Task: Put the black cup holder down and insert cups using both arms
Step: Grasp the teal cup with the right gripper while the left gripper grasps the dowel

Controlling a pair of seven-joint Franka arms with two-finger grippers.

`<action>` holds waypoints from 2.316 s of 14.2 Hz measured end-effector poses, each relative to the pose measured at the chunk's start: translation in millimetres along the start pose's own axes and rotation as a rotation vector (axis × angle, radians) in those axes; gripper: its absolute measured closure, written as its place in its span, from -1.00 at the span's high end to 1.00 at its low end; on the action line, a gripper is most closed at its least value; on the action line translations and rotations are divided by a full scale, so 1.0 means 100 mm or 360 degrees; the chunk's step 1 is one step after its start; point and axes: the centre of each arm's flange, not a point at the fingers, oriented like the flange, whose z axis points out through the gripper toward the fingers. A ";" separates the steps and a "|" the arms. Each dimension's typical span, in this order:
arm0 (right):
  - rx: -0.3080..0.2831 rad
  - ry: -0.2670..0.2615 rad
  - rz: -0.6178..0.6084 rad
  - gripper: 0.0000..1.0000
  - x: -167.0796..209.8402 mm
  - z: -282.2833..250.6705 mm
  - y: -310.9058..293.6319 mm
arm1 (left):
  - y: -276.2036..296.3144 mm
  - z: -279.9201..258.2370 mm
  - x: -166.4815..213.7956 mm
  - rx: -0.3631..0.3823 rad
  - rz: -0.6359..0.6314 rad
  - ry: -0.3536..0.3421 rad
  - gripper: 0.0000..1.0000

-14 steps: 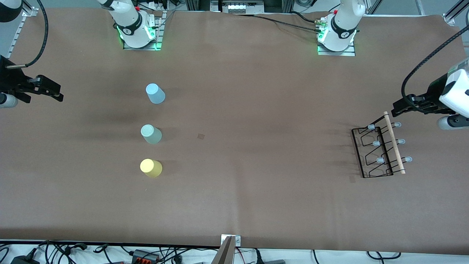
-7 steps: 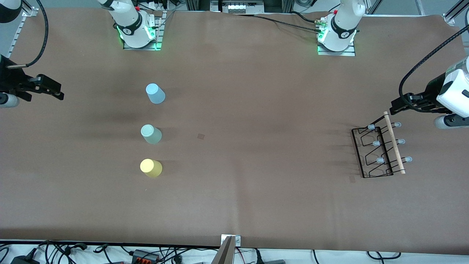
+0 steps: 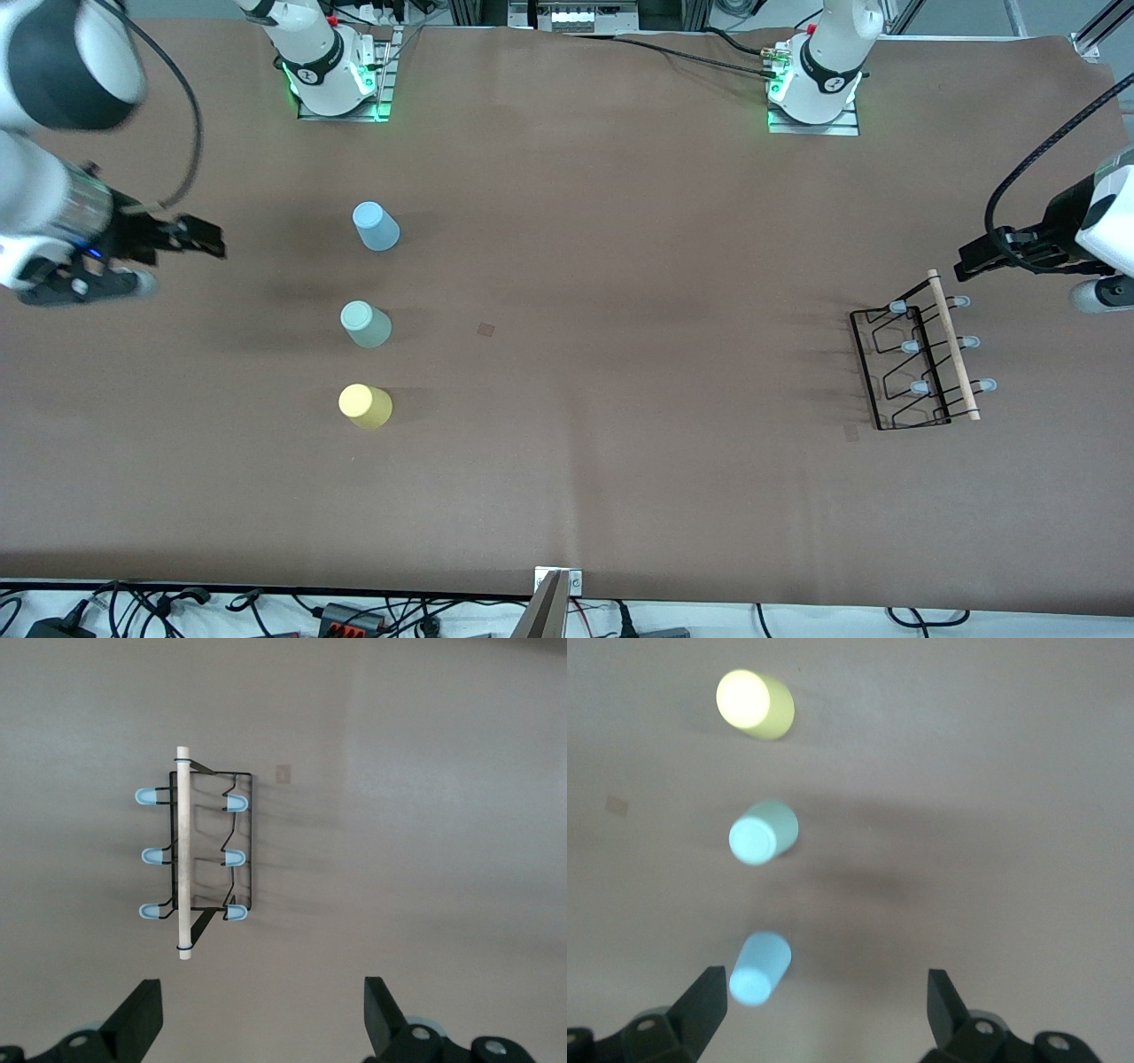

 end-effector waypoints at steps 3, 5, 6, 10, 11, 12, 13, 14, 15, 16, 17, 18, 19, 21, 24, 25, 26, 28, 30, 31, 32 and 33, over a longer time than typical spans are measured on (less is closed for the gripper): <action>-0.0008 0.0078 0.0047 1.00 0.08 0.60 -0.23 | -0.32 0.24 0.08 0.0008 -0.0087 -0.0083 1.00; -0.0008 0.0158 0.0083 1.00 0.07 0.92 -0.33 | -0.72 0.59 0.20 0.0006 -0.0187 -0.0132 1.00; -0.0006 0.0205 0.0088 1.00 0.06 1.06 -0.36 | -0.93 0.77 0.26 0.0001 -0.0230 -0.0120 1.00; 0.0009 0.0282 0.0184 1.00 0.04 1.50 -0.55 | -1.35 1.52 0.35 -0.0010 -0.0319 0.0005 1.00; 0.0014 0.0303 0.0187 1.00 0.05 1.58 -0.66 | -1.32 1.69 0.34 -0.0011 -0.0313 0.0029 1.00; 0.0020 0.0332 0.0184 1.00 0.05 1.67 -0.76 | -1.28 1.85 0.32 -0.0013 -0.0293 0.0052 1.00; 0.0027 0.0364 0.0173 1.00 0.05 1.78 -0.84 | -1.23 2.01 0.30 -0.0014 -0.0238 0.0070 0.99; 0.0033 0.0395 0.0160 1.00 0.03 1.92 -0.90 | -1.21 2.16 0.27 -0.0013 -0.0172 0.0079 0.96; 0.0037 0.0415 0.0151 1.00 0.00 2.07 -0.93 | -1.22 2.27 0.24 -0.0012 -0.0136 0.0075 0.95; 0.0040 0.0427 0.0145 1.00 -0.03 2.21 -0.95 | -1.23 2.35 0.23 -0.0012 -0.0115 0.0066 0.78; 0.0042 0.0432 0.0138 1.00 -0.04 2.32 -0.97 | -1.24 2.40 0.22 -0.0012 -0.0104 0.0056 0.78; 0.0043 0.0434 0.0130 1.00 -0.05 2.40 -1.00 | -1.23 2.45 0.22 -0.0012 -0.0098 0.0046 0.67; 0.0044 0.0436 0.0123 1.00 -0.06 2.45 -1.02 | -1.23 2.50 0.23 -0.0013 -0.0093 0.0044 0.42; 0.0045 0.0435 0.0117 1.00 -0.07 2.50 -1.04 | -1.22 2.61 0.26 -0.0015 -0.0082 0.0043 0.02; 0.0043 0.0426 0.0114 1.00 -0.09 2.54 -1.05 | -1.16 2.75 0.27 -0.0019 -0.0062 0.0018 -0.37; 0.0043 0.0425 0.0114 1.00 -0.09 2.54 -1.05 | -1.15 2.75 0.28 -0.0020 -0.0058 0.0016 -0.51; 0.0043 0.0424 0.0114 1.00 -0.10 2.55 -1.05 | -1.15 2.73 0.29 -0.0020 -0.0055 0.0018 -0.70; 0.0042 0.0422 0.0114 0.99 -0.10 2.55 -1.05 | -1.15 2.63 0.33 -0.0020 -0.0055 0.0012 -0.78; 0.0041 0.0417 0.0114 0.71 -0.11 2.57 -1.04 | -1.15 2.44 0.39 -0.0021 -0.0053 0.0000 -0.81; 0.0041 0.0415 0.0115 0.48 -0.11 2.57 -1.04 | -1.15 2.32 0.43 -0.0022 -0.0052 -0.0004 -0.81; 0.0041 0.0420 0.0116 0.30 -0.11 2.56 -1.04 | -1.15 2.20 0.47 -0.0022 -0.0051 -0.0003 -0.82; 0.0041 0.0419 0.0117 0.30 -0.11 2.56 -1.03 | -1.13 2.07 0.51 -0.0024 -0.0044 0.0002 -0.82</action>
